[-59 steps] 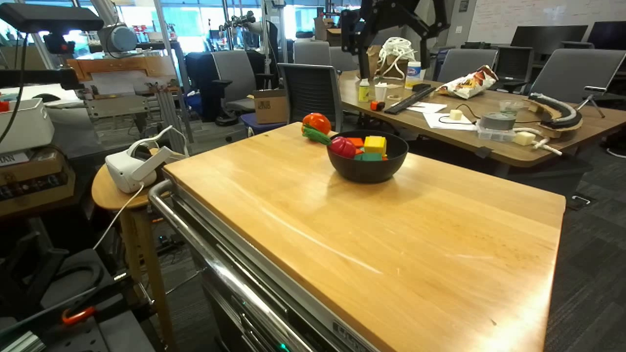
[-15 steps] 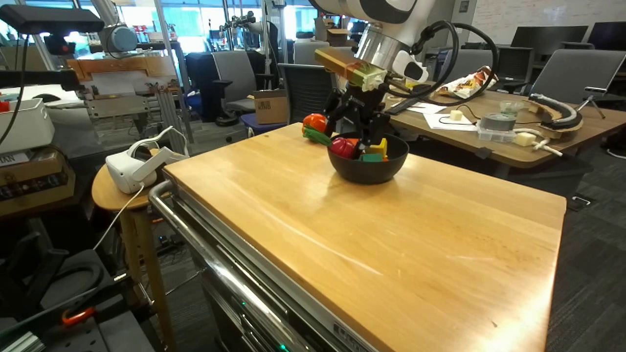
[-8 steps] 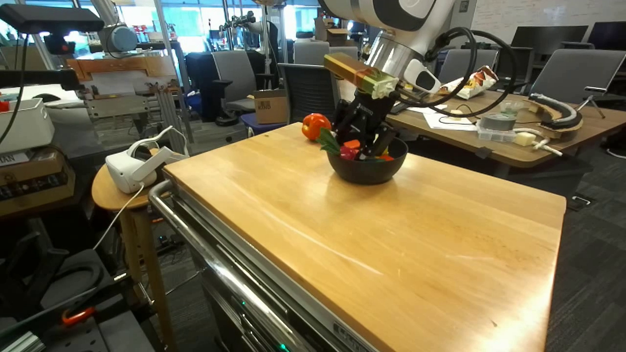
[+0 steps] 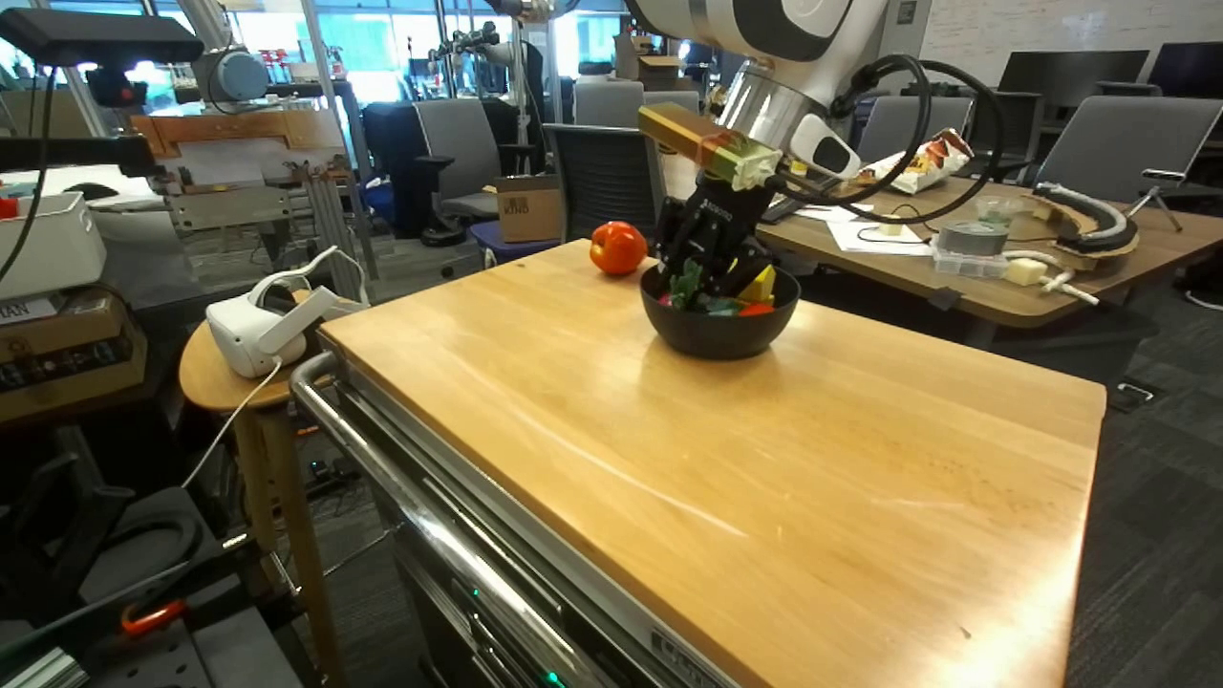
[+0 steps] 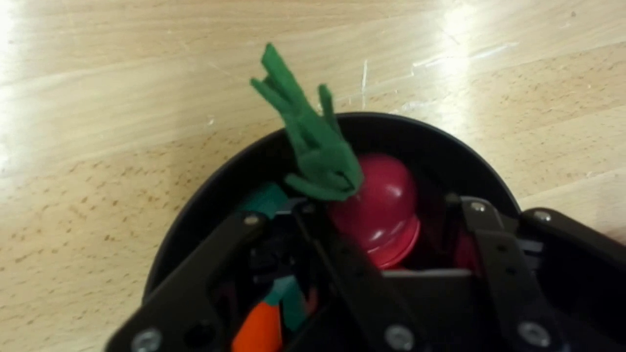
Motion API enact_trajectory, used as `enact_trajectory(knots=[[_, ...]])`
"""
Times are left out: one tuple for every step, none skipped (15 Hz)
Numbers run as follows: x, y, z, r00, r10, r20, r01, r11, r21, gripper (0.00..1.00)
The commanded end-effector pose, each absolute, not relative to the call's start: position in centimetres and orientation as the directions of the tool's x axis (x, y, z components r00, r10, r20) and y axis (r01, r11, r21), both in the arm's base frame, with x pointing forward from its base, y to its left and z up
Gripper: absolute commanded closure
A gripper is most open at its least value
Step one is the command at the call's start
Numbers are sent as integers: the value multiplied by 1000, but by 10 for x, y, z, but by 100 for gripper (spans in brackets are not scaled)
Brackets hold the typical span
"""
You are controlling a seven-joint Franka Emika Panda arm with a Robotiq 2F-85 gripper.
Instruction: Move the apple to the left, take the radish and blocks out of the black bowl
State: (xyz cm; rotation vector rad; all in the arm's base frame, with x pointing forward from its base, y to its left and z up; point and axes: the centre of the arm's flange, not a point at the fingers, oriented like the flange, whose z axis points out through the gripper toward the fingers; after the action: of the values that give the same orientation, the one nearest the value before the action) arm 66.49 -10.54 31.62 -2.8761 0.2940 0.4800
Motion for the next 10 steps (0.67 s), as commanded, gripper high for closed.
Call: enact_trajectory(knots=[[676, -109, 336, 937, -138, -321, -204, -962, -183, 80], [673, -112, 347, 945, -133, -300, -197, -962, -192, 83], [671, -115, 355, 951, -138, -276, -195, -962, -190, 83], [666, -122, 369, 959, -146, -245, -195, -963, -189, 84], [661, -129, 381, 965, -157, -212, -197, -963, -185, 84], [656, -137, 394, 970, -172, -173, -203, -963, -180, 84], [653, -147, 406, 972, -188, -143, -212, -961, -176, 84], [650, -160, 418, 971, -211, -111, -229, -957, -180, 84], [646, -173, 429, 968, -236, -82, -247, -952, -183, 84], [641, -188, 439, 963, -266, -53, -271, -944, -189, 84]])
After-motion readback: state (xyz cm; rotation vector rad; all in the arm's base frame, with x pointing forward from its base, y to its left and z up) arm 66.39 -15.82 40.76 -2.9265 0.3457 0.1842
